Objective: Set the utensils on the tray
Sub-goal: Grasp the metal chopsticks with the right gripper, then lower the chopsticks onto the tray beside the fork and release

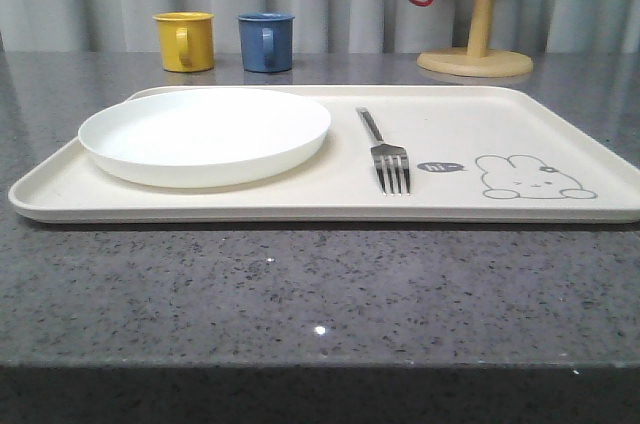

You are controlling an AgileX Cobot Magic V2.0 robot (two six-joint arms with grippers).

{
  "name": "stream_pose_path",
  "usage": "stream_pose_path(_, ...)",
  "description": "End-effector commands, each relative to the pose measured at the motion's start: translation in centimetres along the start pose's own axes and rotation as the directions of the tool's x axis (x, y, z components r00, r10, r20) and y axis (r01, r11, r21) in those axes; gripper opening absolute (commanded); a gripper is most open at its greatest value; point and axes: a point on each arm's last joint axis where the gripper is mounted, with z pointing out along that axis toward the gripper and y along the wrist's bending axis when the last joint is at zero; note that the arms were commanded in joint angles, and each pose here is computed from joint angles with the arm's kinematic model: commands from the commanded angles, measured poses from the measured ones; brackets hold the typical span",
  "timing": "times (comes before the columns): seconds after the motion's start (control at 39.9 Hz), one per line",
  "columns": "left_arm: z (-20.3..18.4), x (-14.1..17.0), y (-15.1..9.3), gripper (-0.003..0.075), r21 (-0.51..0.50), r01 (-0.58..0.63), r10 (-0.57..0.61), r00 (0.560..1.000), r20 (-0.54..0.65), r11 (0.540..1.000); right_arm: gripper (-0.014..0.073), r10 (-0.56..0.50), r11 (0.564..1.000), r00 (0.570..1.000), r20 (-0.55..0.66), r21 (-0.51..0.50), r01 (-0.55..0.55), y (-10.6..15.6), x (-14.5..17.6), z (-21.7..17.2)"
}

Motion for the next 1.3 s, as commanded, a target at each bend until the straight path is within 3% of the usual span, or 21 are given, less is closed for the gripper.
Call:
stream_pose_path(0.0,-0.2,-1.6,0.2,-0.0018,-0.012,0.017,-0.016,0.995,0.097,1.0,0.0085,-0.005,1.0,0.999,0.045,-0.005,0.005,-0.2,-0.1,-2.5)
stream_pose_path(0.28,-0.2,-1.6,0.2,-0.0018,-0.012,0.017,-0.016,0.995,0.097,1.0,0.0085,0.005,1.0,0.99,0.139,-0.026,-0.001,0.4,0.8,-9.0)
stream_pose_path(0.5,-0.2,-1.6,0.2,-0.0018,-0.012,0.017,-0.016,0.995,0.097,1.0,0.0085,-0.035,0.993,0.978,0.205,-0.102,0.057,5.1,2.7,-12.5)
stream_pose_path(0.7,-0.2,-1.6,0.2,-0.0018,-0.012,0.017,-0.016,0.995,0.097,1.0,0.0089,-0.098,0.981,0.978,0.186,-0.147,0.126,10.3,4.5,-12.5)
stream_pose_path(1.03,-0.2,-1.6,0.2,-0.0018,-0.012,0.017,-0.016,0.995,0.097,1.0,0.0089,-0.148,0.962,0.977,0.151,-0.207,0.178,16.2,5.4,-10.0)
stream_pose_path(1.28,-0.2,-1.6,0.2,-0.0018,-0.012,0.017,-0.016,0.995,0.097,1.0,0.0089,-0.143,0.966,0.984,0.105,-0.201,0.162,18.4,4.2,-6.6)
